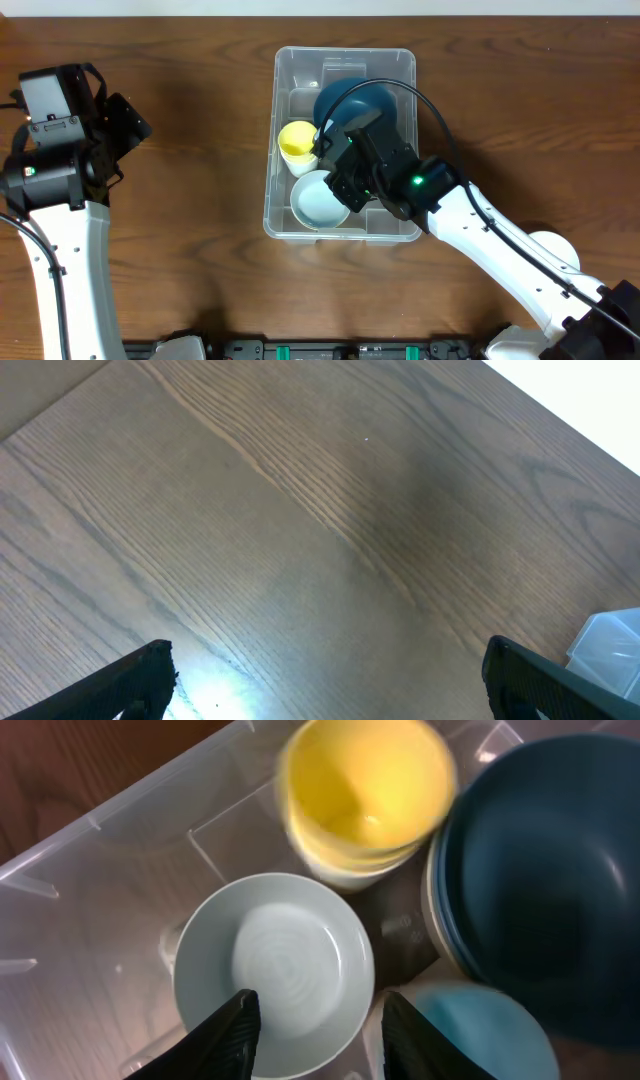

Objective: Pack container
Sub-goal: 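Release the white bowl and move the right gripper back to the right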

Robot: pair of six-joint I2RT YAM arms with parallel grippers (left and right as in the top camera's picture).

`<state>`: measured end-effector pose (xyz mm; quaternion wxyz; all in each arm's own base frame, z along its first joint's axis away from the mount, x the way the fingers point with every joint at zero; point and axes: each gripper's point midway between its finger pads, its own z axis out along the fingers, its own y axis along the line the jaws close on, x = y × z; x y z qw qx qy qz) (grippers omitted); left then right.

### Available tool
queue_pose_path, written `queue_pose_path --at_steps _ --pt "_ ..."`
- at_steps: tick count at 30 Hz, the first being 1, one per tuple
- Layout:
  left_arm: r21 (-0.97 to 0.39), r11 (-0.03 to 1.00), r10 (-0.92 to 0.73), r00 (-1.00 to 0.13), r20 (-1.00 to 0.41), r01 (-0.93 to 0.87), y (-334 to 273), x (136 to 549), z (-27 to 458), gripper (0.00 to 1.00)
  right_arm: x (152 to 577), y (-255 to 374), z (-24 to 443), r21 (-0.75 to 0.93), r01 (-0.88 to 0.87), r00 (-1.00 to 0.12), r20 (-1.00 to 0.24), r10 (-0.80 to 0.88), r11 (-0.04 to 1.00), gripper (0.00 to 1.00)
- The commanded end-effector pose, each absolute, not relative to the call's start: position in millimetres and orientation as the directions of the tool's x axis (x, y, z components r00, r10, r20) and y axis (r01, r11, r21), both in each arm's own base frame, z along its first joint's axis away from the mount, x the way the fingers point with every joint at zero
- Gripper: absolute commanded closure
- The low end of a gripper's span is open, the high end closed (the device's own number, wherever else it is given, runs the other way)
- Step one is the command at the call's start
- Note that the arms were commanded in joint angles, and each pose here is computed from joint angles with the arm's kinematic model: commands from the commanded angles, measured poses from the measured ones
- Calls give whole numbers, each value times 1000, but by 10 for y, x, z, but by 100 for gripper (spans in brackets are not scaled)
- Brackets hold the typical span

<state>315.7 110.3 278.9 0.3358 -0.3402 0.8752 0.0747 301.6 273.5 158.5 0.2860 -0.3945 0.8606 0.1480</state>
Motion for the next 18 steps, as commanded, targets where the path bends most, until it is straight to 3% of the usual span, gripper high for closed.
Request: queue_pose_path --at_steps 1,7,11,18 --pt "-93 750 -546 -535 -645 -655 1139 3162 2815 2 3131 2677 1910 51 -692 -567 -656 -498 720 60" --pt "-93 750 -546 -535 -645 -655 1139 3162 2815 2 3261 2118 2276 59 -477 -668 -674 -317 877 62" --pt "-93 750 -546 -535 -645 -655 1139 3162 2815 2 3230 1456 2440 71 -210 -740 -663 -111 975 62" --pt "-93 750 -546 -535 -644 -655 1139 3161 2814 2 2902 345 2507 109 225 -767 -592 246 968 62"
